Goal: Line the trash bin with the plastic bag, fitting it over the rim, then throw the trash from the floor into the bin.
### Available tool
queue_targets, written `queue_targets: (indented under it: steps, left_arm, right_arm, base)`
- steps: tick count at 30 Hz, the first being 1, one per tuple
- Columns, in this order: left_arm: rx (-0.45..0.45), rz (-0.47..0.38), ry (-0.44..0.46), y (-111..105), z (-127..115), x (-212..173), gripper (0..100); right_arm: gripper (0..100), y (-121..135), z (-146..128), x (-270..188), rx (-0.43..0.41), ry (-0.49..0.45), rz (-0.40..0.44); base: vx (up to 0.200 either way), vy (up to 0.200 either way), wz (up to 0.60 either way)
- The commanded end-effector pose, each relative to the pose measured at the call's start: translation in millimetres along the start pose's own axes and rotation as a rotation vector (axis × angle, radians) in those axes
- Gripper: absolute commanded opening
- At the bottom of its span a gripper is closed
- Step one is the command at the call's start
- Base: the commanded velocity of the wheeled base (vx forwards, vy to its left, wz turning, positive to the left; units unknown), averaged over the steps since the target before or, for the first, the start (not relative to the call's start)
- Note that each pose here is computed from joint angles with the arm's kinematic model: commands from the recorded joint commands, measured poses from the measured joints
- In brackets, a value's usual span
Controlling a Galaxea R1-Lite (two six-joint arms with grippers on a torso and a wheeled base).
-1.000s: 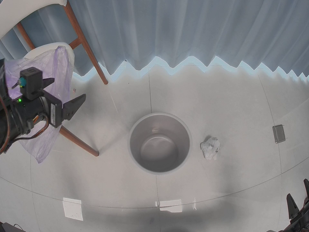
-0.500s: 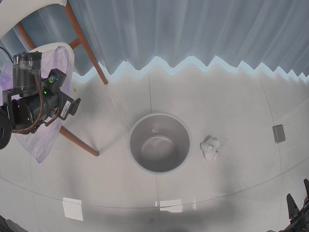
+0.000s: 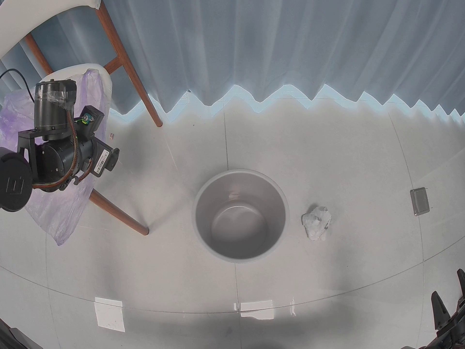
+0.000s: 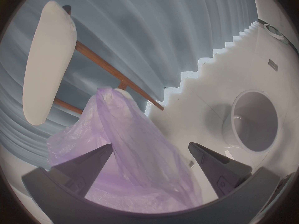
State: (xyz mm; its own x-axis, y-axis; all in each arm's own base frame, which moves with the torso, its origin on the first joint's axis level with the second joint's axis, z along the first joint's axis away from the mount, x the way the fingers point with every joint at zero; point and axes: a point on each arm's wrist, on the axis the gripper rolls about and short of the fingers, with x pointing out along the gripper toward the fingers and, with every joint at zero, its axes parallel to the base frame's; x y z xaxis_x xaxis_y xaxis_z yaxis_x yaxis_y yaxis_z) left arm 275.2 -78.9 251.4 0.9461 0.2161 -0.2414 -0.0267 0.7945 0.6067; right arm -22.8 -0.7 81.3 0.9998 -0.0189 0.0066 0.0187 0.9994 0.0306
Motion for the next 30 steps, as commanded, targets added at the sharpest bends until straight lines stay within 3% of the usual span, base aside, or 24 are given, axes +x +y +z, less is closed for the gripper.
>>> queue_targets:
  steps: [1,4,5,14,24,26,30]
  left_arm:
    - [-0.001,0.008,0.013,1.3,-2.0,4.8,100]
    - [-0.001,0.016,0.018,1.9,-2.1,5.0,100]
    - [-0.002,0.018,0.017,2.5,-1.9,5.1,0]
    - [-0.037,0.028,0.01,9.3,-3.0,3.1,0]
    - [-0.276,0.016,-0.086,35.0,-1.5,-34.2,0]
    - [-0.388,-0.045,-0.137,43.2,-0.1,-49.9,0]
    - [-0.492,-0.156,-0.178,54.7,-3.6,-76.6,0]
  right_arm:
    - [100,-0.1,-5.2,0.0,0.0,0.0,-0.001]
    - [100,-0.1,-5.2,0.0,0.0,0.0,-0.001]
    - [100,-0.2,-5.2,0.0,0.0,0.0,0.001]
    - [100,-0.2,-5.2,0.0,0.0,0.0,0.001]
    - [100,-0.2,-5.2,0.0,0.0,0.0,0.001]
    - [100,-0.2,-5.2,0.0,0.0,0.0,0.001]
    - [100,-0.1,-5.2,0.0,0.0,0.001,0.002]
  base:
    - [0.0,0.0,0.0]
    - [0.0,0.0,0.0]
    - [0.0,0.0,0.0]
    - [0.0,0.0,0.0]
    - [0.0,0.0,0.0]
    - [0.0,0.0,0.0]
    - [0.0,0.0,0.0]
